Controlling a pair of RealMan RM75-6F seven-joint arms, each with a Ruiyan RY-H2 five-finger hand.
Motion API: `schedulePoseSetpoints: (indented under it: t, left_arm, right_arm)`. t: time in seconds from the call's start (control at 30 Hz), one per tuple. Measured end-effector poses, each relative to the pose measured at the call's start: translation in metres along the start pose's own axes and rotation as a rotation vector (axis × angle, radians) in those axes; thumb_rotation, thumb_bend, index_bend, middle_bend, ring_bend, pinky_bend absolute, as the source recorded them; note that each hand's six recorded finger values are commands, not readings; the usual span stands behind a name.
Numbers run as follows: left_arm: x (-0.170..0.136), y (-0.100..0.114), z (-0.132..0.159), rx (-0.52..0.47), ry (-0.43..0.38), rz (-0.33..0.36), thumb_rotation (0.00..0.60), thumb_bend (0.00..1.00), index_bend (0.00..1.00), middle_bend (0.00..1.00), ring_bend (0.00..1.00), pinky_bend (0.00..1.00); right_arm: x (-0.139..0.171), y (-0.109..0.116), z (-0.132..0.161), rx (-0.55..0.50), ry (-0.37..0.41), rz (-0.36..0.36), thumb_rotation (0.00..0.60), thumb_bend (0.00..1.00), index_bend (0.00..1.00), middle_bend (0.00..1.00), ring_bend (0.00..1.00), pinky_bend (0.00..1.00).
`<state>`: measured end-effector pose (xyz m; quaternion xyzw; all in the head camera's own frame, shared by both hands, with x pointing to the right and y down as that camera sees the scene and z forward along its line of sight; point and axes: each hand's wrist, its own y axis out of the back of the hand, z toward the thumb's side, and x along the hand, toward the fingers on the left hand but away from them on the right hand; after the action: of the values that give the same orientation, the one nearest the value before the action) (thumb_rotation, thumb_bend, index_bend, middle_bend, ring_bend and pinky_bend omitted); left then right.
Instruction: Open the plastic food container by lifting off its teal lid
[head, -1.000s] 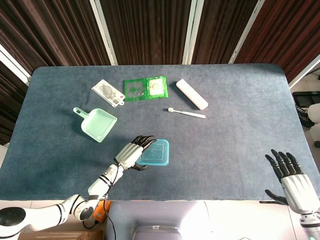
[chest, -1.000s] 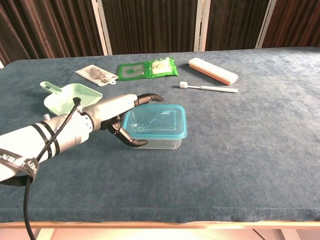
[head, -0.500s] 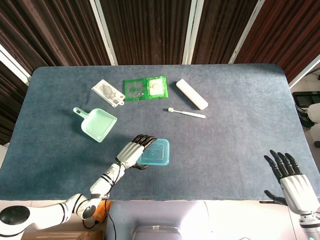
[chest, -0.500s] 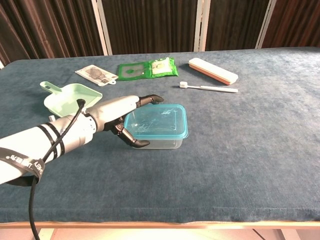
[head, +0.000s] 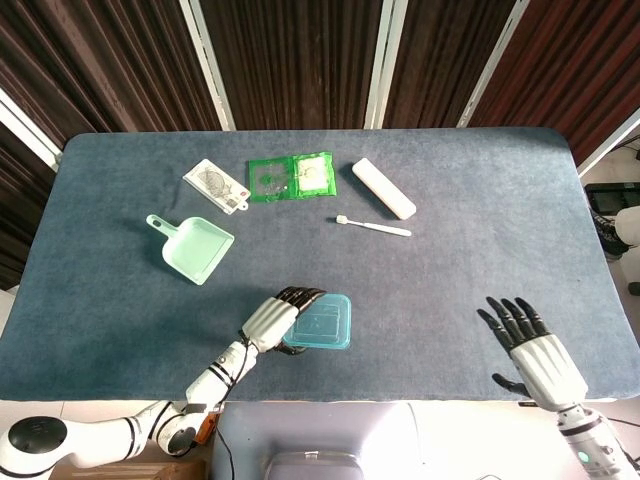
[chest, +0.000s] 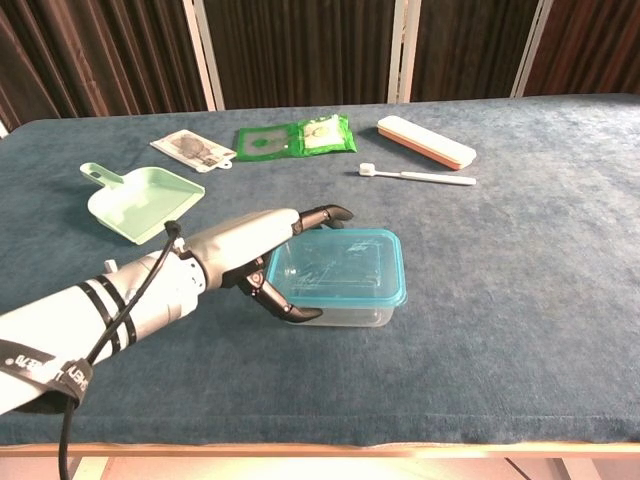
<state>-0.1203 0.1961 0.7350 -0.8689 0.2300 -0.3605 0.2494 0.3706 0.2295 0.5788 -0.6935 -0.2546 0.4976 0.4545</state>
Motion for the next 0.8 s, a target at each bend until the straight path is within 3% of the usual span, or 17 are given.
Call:
schedulePoseSetpoints:
  t: [0.07,0.27,0.5,0.8]
  left_arm:
    - [0.000,-0.002,0.005,-0.002,-0.010,0.000,0.600,0.28,0.04,0.69,0.48,0.62]
    - [0.000,-0.005,0.011,0.006,-0.017,0.004,0.600,0.28,0.04,0.70,0.49,0.62]
    - [-0.002,-0.004,0.012,0.007,-0.017,0.014,0.600,0.28,0.04,0.71,0.50,0.63]
    - [-0.004,-0.006,0.019,0.018,-0.035,0.025,0.600,0.28,0.04,0.72,0.51,0.63]
  right_arm:
    - [-0.017,-0.006,0.012,0.006,0.056,0.017,0.600,0.07,0.04,0.00,0.00,0.00]
    - [-0.066,-0.021,0.056,-0.033,0.228,0.040,0.600,0.17,0.31,0.00,0.00,0.00]
    - [-0.091,-0.037,0.094,-0.105,0.359,0.016,0.600,0.28,0.51,0.01,0.00,0.00]
    - [-0.111,-0.053,0.127,-0.177,0.448,-0.019,0.600,0.31,0.57,0.04,0.00,0.00]
